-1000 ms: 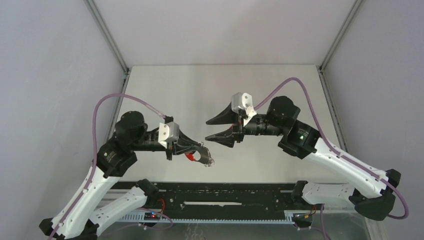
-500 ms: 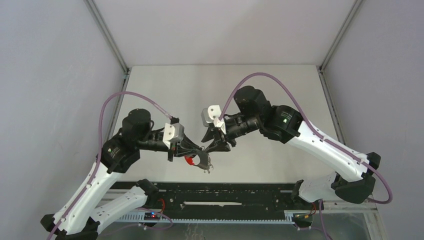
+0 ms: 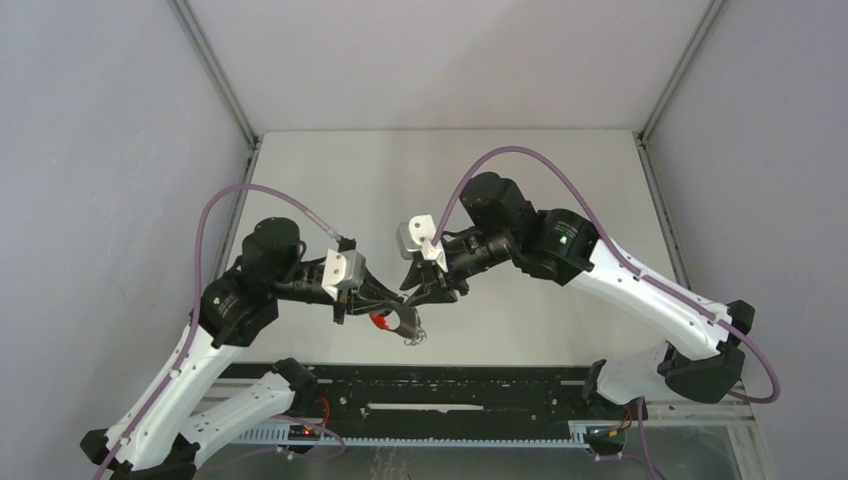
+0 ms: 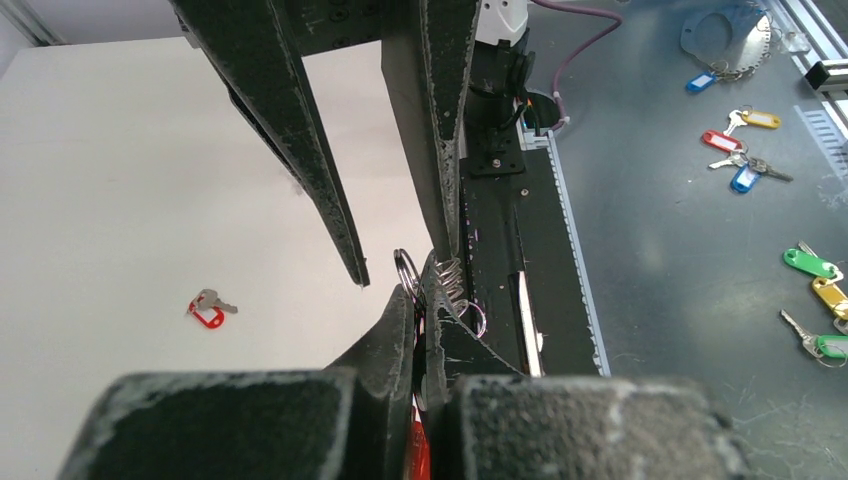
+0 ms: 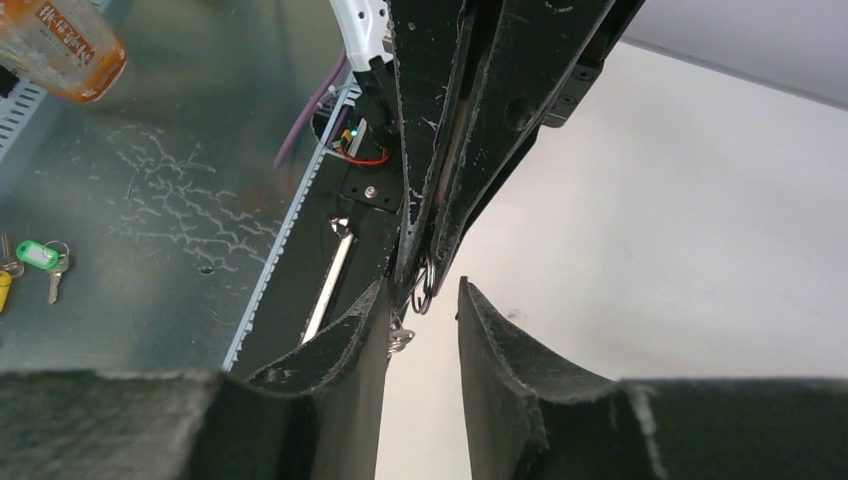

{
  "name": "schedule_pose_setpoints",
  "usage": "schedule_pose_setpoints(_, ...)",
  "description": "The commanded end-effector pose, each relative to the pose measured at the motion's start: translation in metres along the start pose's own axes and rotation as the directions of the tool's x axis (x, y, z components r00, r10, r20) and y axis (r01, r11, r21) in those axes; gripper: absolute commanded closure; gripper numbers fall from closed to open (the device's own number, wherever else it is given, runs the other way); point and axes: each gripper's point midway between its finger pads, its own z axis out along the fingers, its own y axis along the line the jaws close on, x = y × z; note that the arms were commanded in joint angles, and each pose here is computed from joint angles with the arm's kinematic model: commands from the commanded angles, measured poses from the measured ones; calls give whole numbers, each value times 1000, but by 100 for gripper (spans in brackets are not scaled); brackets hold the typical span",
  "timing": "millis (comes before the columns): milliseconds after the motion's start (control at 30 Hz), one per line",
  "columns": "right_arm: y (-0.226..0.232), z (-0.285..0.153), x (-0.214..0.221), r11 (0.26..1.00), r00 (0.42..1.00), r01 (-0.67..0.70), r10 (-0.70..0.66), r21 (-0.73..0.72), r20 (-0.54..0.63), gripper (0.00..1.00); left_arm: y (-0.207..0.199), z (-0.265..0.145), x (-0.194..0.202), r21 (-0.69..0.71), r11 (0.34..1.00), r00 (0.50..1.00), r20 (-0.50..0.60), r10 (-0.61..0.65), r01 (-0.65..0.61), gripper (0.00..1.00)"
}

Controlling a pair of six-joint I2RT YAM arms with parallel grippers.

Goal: Put the keys on the keyring
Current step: Adjust the key on the keyring.

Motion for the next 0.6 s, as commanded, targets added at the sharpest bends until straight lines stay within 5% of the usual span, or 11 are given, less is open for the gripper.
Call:
schedule_pose_setpoints(0,2,1,-20,999,998,42,-41,-21,55,64,-5,-6,-24,9,996,995,50,83,-84,100)
schedule_pose_setpoints(267,1,4,-23,999,997,39,-37,-28,68,84,-5,-6,-23,13,996,995,49,86,-87,100)
schedule_pose_setpoints(567,-4,3,-28,1000,996,25,-26,3,83,74,-6,-6,-22,19,996,995,50,84,-85,100)
